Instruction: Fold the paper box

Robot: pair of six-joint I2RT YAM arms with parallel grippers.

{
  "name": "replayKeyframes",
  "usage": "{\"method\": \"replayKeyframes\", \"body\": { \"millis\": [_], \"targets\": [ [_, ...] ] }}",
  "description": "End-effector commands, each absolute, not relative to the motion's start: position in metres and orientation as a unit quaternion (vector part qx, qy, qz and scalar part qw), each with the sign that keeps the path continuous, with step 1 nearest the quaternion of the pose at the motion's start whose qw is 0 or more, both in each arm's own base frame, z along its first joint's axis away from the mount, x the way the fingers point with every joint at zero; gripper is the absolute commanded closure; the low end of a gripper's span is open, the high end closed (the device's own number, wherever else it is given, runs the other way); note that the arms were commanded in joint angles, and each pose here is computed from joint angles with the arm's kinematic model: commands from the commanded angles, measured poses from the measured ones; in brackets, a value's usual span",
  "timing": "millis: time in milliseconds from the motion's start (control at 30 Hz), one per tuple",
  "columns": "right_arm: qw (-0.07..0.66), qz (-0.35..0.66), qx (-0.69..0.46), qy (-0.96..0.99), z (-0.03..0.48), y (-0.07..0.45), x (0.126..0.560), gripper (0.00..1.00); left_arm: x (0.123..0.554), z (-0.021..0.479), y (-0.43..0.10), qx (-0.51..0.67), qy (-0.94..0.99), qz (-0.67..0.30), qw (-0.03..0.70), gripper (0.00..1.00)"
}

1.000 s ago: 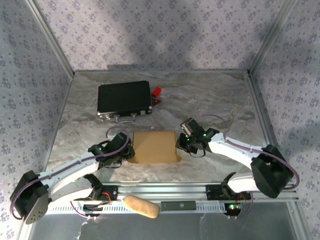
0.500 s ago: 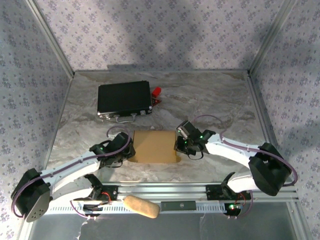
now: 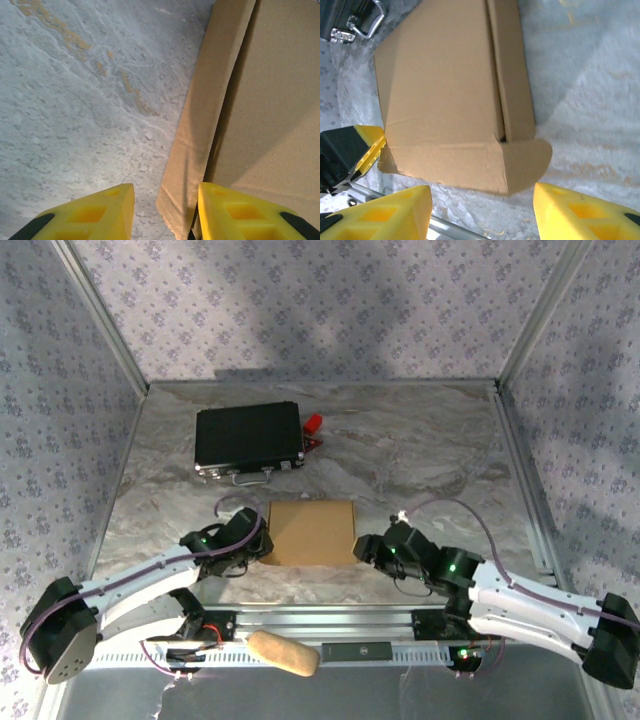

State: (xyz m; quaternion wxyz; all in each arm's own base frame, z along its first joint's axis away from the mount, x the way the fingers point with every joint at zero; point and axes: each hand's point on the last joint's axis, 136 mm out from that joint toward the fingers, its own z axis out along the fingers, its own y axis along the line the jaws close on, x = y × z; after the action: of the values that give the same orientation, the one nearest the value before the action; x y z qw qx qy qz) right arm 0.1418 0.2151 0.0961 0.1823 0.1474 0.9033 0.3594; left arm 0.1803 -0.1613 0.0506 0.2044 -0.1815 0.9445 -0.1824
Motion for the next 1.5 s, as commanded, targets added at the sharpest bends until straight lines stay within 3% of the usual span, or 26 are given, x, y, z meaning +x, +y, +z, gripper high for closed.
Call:
{"method": "replayKeyframes", "body": {
  "millis": [0,367,567,867,1333,1467],
  "targets": [
    [0.174,0.403,0.241,0.866,0.092,0.222,0.144,0.41,0.179,0.048,-0.164,-0.192,0.942,-0.182,0.207,0.63],
    [0.197,0.403,0.283,0.848,0.079,0.233,0.166,0.4,0.177,0.052,-0.171,-0.191,0.939,-0.184,0.219,0.64],
    [0.208,0.399,0.307,0.839,0.078,0.222,0.186,0.52,0.176,0.053,-0.172,-0.187,0.94,-0.184,0.219,0.65],
    [0.197,0.383,0.331,0.839,0.064,0.22,0.198,0.54,0.179,0.058,-0.176,-0.182,0.939,-0.188,0.225,0.65],
    [0.206,0.359,0.34,0.844,0.047,0.223,0.212,0.87,0.179,0.055,-0.178,-0.174,0.942,-0.182,0.224,0.65],
    [0.203,0.351,0.338,0.849,0.046,0.225,0.213,0.9,0.181,0.067,-0.179,-0.167,0.938,-0.193,0.233,0.6]
  ]
}}
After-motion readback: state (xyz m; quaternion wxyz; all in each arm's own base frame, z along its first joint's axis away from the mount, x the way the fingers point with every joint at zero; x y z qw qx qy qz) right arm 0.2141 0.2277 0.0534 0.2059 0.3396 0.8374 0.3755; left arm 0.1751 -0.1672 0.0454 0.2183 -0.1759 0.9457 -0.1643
